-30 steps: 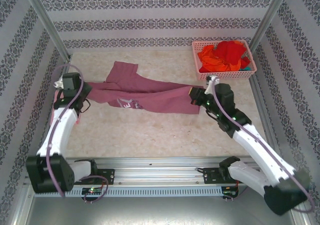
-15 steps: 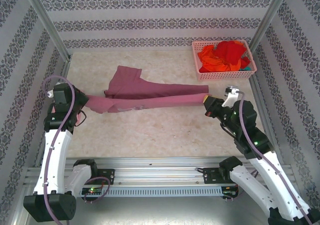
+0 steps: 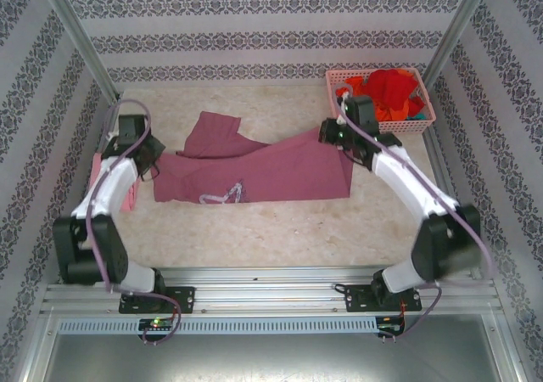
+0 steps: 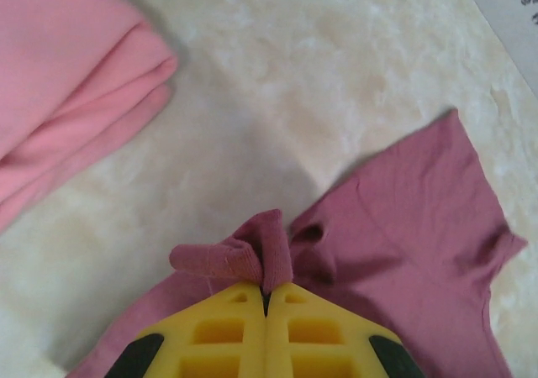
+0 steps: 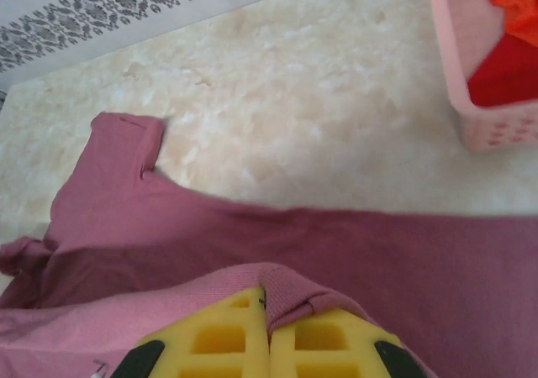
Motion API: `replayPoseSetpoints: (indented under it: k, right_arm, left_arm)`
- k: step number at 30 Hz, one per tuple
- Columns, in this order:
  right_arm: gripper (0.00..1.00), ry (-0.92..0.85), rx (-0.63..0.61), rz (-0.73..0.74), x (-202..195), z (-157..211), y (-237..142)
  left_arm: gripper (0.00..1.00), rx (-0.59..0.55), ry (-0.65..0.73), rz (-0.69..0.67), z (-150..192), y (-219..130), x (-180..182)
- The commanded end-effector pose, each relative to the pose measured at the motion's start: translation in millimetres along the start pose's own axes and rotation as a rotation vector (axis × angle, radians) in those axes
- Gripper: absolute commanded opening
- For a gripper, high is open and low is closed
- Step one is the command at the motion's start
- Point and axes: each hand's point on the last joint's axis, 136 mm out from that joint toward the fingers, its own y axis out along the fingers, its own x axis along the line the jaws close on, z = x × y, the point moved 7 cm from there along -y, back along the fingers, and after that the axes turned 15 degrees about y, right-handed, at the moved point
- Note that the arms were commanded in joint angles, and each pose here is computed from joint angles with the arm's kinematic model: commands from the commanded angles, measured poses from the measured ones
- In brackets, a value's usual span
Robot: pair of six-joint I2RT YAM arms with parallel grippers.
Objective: Fold and stack the t-shirts
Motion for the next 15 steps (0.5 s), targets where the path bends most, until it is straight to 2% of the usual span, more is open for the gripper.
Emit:
replayPoseSetpoints:
  k: [1,5,8,12,15]
  right_arm:
    - [0.00,-0.067,-0.080,-0.099,28.6,-50.4,21.3]
    - [0.00,-0.086,-0.125,-0.155,52.0,-100.9,43.5]
    - [0.00,-0.109,-0.195,-0.228,82.4,-140.0,33.6]
    - [0.00,-0.144,-0.307,-0.347,125.1,-178.2,-5.9]
    - [0.00,-0.175,-0.401,-0.421,150.8,-198.3,-46.0]
  left_arm:
    - [0.00,-0.174,-0.025,0.051,-62.8,10.3,-29.8]
    - [0.00,-0.234,-0.002,0.051,-116.2,26.2,-57.3]
    - [0.00,-0.302,0.012,0.081,-160.4,17.3,-80.2]
    - [0.00,-0.459,0.008,0.131,-219.3,-34.8,-103.4]
    - [0.00,-0.582,-0.007,0.186,-248.6,-85.3,-111.6]
